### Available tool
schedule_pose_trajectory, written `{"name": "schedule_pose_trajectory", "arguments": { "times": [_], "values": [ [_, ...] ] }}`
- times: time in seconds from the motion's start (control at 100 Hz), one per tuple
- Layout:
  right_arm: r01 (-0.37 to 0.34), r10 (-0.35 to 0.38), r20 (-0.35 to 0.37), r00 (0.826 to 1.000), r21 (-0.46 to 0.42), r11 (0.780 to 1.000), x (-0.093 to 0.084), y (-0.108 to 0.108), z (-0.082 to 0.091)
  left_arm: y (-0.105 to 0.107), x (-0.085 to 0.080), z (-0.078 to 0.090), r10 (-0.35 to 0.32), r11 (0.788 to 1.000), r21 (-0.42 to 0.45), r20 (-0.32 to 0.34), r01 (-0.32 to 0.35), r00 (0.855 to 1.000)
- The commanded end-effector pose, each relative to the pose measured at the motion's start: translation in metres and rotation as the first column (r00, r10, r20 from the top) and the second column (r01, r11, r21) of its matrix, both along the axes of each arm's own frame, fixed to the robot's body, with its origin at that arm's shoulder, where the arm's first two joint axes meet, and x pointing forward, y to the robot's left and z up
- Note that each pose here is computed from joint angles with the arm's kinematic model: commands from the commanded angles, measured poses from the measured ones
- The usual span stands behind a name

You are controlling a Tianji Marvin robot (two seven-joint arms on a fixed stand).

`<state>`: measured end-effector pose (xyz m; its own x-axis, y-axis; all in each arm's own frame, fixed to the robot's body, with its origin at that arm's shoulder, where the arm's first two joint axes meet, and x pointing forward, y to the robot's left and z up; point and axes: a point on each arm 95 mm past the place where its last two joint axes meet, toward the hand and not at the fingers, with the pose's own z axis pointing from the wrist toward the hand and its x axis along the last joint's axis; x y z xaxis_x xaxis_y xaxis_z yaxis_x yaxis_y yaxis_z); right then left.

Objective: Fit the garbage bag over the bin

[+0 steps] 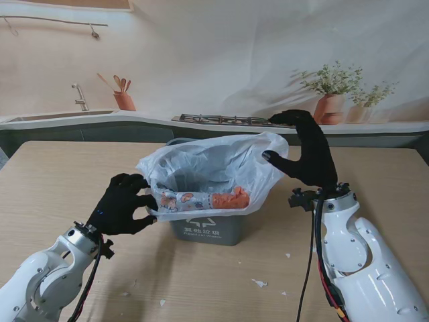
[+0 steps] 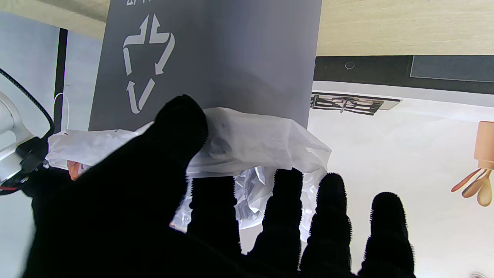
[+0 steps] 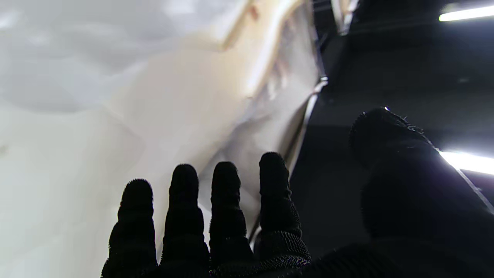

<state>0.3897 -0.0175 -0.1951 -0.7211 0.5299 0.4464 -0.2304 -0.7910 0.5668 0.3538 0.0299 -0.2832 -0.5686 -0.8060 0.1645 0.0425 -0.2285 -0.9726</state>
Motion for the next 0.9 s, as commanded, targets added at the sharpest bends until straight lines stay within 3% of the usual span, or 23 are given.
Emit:
{"name": "schedule_pose_trajectory", "arguments": {
  "times": [0.0, 0.14, 0.24, 0.39, 0.57, 0.61, 0.72, 0.89],
  "values": [
    [-0.083, 0.084, 0.021, 0.996, -0.016, 0.996, -0.005, 0.023, 0.012, -0.002, -0.001, -0.002, -0.003, 1.0, 0.008, -0.013, 0.003, 1.0],
    [-0.131, 0.141, 0.046, 0.989, -0.177, 0.975, -0.011, 0.037, 0.011, -0.001, -0.002, -0.002, 0.0, 1.0, 0.007, -0.012, 0.001, 1.0],
    [-0.169, 0.182, 0.012, 0.983, -0.316, 0.934, -0.019, 0.037, 0.005, 0.0, -0.002, -0.002, 0.002, 1.0, 0.006, -0.011, -0.002, 1.0],
    [-0.213, 0.208, -0.066, 0.976, -0.496, 0.842, -0.038, 0.026, 0.001, 0.001, -0.003, -0.001, 0.004, 1.0, 0.004, -0.008, -0.004, 1.0],
    [-0.26, 0.199, -0.168, 0.965, -0.674, 0.692, -0.058, 0.016, 0.005, 0.001, -0.003, -0.001, 0.002, 1.0, 0.004, -0.008, -0.002, 1.0],
    [-0.256, 0.188, -0.174, 0.967, -0.698, 0.669, -0.059, 0.016, 0.003, 0.0, -0.003, -0.001, 0.001, 1.0, 0.002, -0.008, -0.001, 1.0],
    [-0.205, 0.145, -0.145, 0.979, -0.743, 0.637, -0.058, 0.013, -0.006, -0.001, -0.003, -0.001, -0.003, 1.0, 0.003, -0.01, 0.003, 1.0],
    [-0.045, 0.072, 0.001, 0.997, -0.766, 0.641, -0.058, 0.009, -0.014, -0.001, -0.004, -0.002, -0.004, 1.0, 0.004, -0.013, 0.004, 1.0]
  ]
}}
